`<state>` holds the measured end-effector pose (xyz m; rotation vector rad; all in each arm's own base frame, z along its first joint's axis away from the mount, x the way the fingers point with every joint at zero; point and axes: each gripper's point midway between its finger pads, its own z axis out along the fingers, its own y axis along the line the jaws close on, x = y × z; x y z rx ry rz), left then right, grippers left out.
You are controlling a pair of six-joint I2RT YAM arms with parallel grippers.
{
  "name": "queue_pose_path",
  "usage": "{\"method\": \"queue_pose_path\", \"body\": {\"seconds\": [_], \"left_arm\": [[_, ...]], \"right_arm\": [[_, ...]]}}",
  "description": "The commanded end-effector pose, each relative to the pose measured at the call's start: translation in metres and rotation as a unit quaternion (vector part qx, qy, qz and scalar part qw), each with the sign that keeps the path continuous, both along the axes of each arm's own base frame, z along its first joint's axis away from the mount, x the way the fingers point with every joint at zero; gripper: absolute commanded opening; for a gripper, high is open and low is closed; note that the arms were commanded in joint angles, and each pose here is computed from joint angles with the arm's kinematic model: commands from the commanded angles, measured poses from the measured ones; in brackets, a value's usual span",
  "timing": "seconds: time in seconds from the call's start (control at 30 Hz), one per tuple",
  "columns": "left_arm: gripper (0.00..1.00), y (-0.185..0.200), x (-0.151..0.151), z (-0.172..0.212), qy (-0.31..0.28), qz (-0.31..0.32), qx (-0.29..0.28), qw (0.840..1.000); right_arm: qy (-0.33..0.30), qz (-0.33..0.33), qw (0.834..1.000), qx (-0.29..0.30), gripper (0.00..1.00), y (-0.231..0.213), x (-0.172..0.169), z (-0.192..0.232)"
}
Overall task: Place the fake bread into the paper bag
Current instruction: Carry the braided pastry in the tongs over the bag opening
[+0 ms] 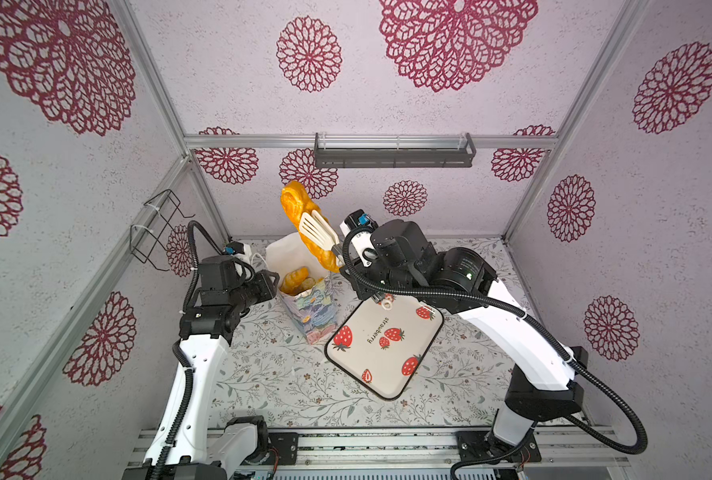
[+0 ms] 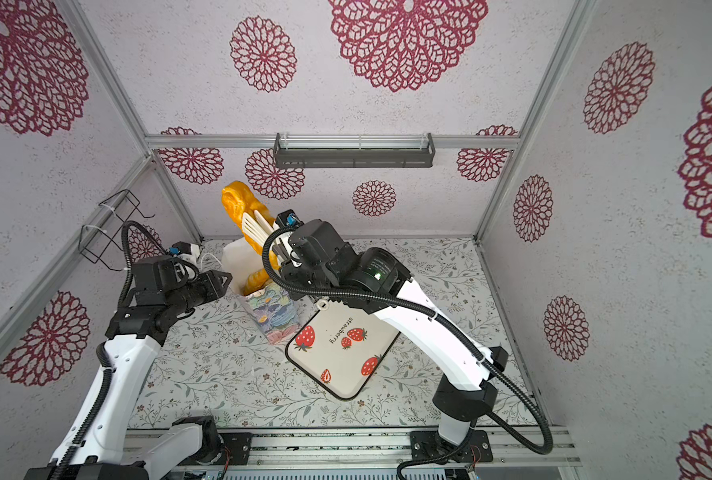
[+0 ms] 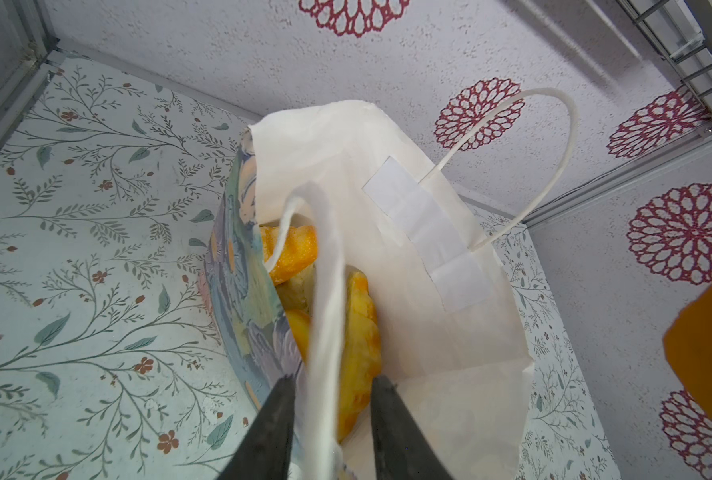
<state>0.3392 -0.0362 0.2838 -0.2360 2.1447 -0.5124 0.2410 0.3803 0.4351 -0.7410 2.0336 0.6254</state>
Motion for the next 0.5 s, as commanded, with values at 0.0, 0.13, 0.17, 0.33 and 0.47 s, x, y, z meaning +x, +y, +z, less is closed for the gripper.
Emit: {"method": "queue_pose_path", "body": {"seconds": [0.0,0.13,0.17,0.33,0.47], "left_arm": [[0.35,-0.001,-0.001,0.014,-0.021,-0.006,0.011,1.000],[0.35,-0.001,-0.001,0.014,-0.020,-0.006,0.011,1.000],[0.35,-0.001,-0.001,0.014,-0.020,-0.005,0.011,1.000],[0.35,-0.001,0.000,0.014,-0.020,-0.006,0.012,1.000],[0.35,-0.001,0.000,0.013,-0.019,-0.005,0.013,1.000]], "right_arm": [[-0.043,0.026,0.996,0.070,0.27,0.011,-0.002,0.047],[-0.035,0.035,0.995,0.086,0.27,0.024,0.006,0.048],[-0.031,0.036,0.995,0.089,0.27,0.026,0.009,0.047],[-0.009,0.053,0.992,0.118,0.27,0.037,0.019,0.046],[0.007,0.067,0.989,0.132,0.27,0.046,0.024,0.042]]}}
